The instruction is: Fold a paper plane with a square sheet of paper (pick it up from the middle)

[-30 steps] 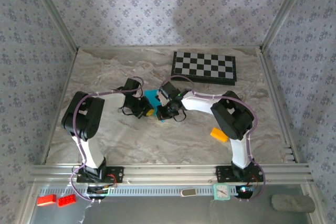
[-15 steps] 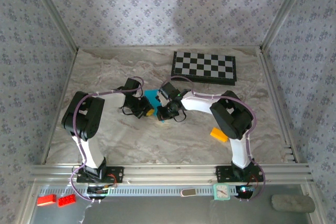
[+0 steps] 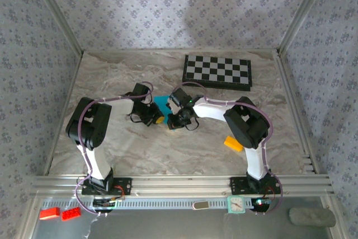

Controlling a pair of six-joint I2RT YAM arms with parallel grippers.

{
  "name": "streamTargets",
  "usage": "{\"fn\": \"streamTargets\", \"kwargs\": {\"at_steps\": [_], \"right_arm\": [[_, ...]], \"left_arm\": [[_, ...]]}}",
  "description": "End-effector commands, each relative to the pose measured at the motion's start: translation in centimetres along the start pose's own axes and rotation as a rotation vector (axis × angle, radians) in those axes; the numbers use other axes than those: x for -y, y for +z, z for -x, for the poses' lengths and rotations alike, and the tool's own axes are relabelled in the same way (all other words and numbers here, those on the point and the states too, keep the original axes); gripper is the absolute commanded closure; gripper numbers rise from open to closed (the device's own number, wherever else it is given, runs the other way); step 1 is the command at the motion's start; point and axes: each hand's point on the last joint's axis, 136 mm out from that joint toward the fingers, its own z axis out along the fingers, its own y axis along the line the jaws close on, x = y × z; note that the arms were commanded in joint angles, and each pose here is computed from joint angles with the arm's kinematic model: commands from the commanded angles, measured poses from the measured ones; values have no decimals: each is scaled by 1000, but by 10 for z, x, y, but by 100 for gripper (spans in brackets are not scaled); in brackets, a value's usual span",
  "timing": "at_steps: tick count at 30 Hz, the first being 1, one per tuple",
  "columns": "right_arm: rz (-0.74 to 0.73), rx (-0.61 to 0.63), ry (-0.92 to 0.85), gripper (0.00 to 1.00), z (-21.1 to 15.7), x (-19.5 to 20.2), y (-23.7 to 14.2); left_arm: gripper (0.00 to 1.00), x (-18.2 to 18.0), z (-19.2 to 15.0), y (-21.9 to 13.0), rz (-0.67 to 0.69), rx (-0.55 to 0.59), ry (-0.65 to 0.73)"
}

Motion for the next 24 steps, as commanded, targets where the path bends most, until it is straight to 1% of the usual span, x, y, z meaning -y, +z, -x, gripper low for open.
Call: {"fn": "streamTargets", "kwargs": {"at_steps": [1, 8, 11, 14, 16, 18, 20, 23, 24], "right_arm": [[-27, -96, 30, 92, -29, 15, 7], [-19, -133, 47, 91, -61, 24, 6], [-9, -113, 42, 91, -63, 24, 0], [21, -51, 29, 91, -44, 12, -14], [53, 23, 5, 91, -24, -2, -27], [73, 65, -12, 91, -11, -11, -34], [75, 79, -18, 91, -4, -13, -33], [61, 67, -4, 91, 3, -9, -24], [59, 81, -2, 92, 12, -10, -24]], "left_arm": [[90, -51, 1, 11, 168, 7, -88], [91, -53, 3, 10, 173, 6, -89], [91, -51, 3, 9, 167, 4, -79], [91, -47, 2, 8, 158, -5, -69], [91, -44, 2, 8, 158, -6, -62], [91, -43, 2, 7, 155, -6, -62], [91, -43, 1, 8, 155, -8, -59], [91, -43, 1, 9, 155, -12, -58], [91, -42, 1, 9, 153, -12, -58]]}}
